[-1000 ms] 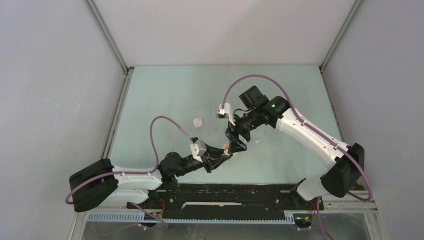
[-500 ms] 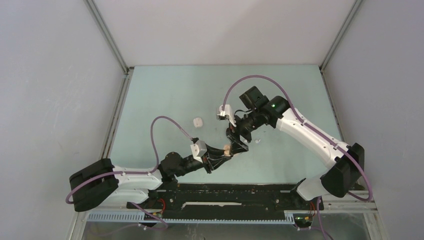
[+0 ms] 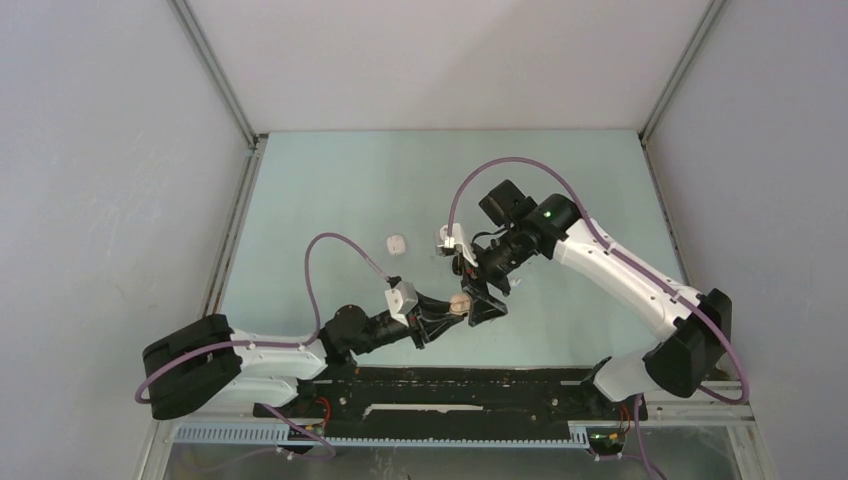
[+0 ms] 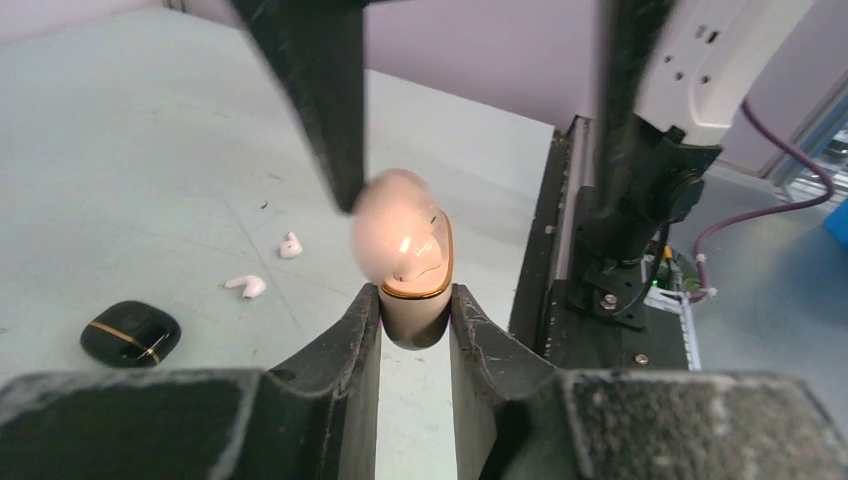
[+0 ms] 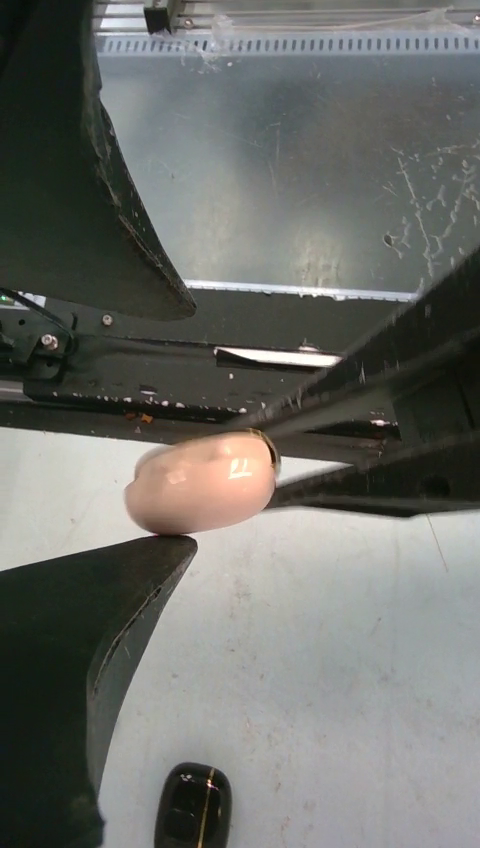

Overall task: Insert the wireless bluetooth earbuds into the charging case
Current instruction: Close the charging case, then place the charging case at the center of the board.

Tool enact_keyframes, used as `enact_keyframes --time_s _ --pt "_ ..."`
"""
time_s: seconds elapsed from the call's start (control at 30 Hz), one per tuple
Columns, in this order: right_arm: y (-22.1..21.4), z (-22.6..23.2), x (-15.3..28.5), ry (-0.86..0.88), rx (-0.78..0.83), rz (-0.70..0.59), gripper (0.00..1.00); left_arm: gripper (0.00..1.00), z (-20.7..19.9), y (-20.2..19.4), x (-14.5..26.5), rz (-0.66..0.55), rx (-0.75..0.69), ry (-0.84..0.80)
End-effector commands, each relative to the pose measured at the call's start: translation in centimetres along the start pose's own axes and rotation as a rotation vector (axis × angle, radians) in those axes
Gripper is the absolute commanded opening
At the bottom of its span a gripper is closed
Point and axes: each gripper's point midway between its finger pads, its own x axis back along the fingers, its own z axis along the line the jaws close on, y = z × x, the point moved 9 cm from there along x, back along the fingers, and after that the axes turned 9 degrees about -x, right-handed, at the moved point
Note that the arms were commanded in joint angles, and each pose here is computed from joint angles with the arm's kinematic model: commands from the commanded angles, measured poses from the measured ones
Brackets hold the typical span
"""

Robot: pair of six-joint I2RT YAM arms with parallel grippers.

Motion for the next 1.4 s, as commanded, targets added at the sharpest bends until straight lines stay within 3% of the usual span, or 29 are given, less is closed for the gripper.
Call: enact_keyframes --time_s 0.0,0.23,0.3,0.33,0.37,0.47,0.57,0.63,0.77,0.9,1.1,1.37 --pt "-0.3 2.8 2.3 -0.025 0.062 -0.023 0.81 0.00 0.8 0.2 -1.0 0.006 0.024 0.085" --pt "-2.1 2.0 5.7 -0.207 0.008 -0.156 0.81 0.01 1.2 -1.3 -1.1 0.074 0.109 0.158" --pt "-2.8 -0.1 6.6 -0.337 -0.060 -0.248 0.83 0.02 1.6 -1.2 -1.1 0.109 0.135 0.226" --pt "-3.1 -1.4 7.1 -0.424 -0.103 -0.309 0.95 0.02 1.9 -0.9 -1.2 0.131 0.142 0.262" --pt "-3.4 -2.7 7.6 -0.515 -0.145 -0.376 0.99 0.01 2.2 -1.1 -1.0 0.179 0.150 0.304" --pt "-4.9 -5.6 9.4 -0.696 -0.220 -0.567 1.00 0.01 3.0 -0.7 -0.9 0.293 0.171 0.385" --pt "-6.8 -7.7 11.2 -0.731 -0.413 -0.726 1.00 0.04 3.2 -1.0 -0.4 0.363 0.202 0.407" --pt "-7.5 -8.4 11.4 -0.622 -0.455 -0.723 1.00 0.06 3.5 -1.5 0.1 0.412 0.233 0.430" --pt "-8.9 -8.8 10.4 -0.560 -0.477 -0.637 1.00 0.09 4.0 -2.4 0.6 0.458 0.301 0.458" --pt "-9.3 -8.8 10.2 -0.558 -0.484 -0.613 0.99 0.10 4.5 -3.6 -0.2 0.507 0.351 0.454" --pt "-9.5 -8.7 9.9 -0.565 -0.465 -0.584 0.96 0.21 5.0 -5.6 -3.5 0.604 0.483 0.369" --pt "-9.5 -8.3 9.8 -0.545 -0.443 -0.576 0.95 0.29 5.6 -6.4 -6.3 0.606 0.528 0.330"
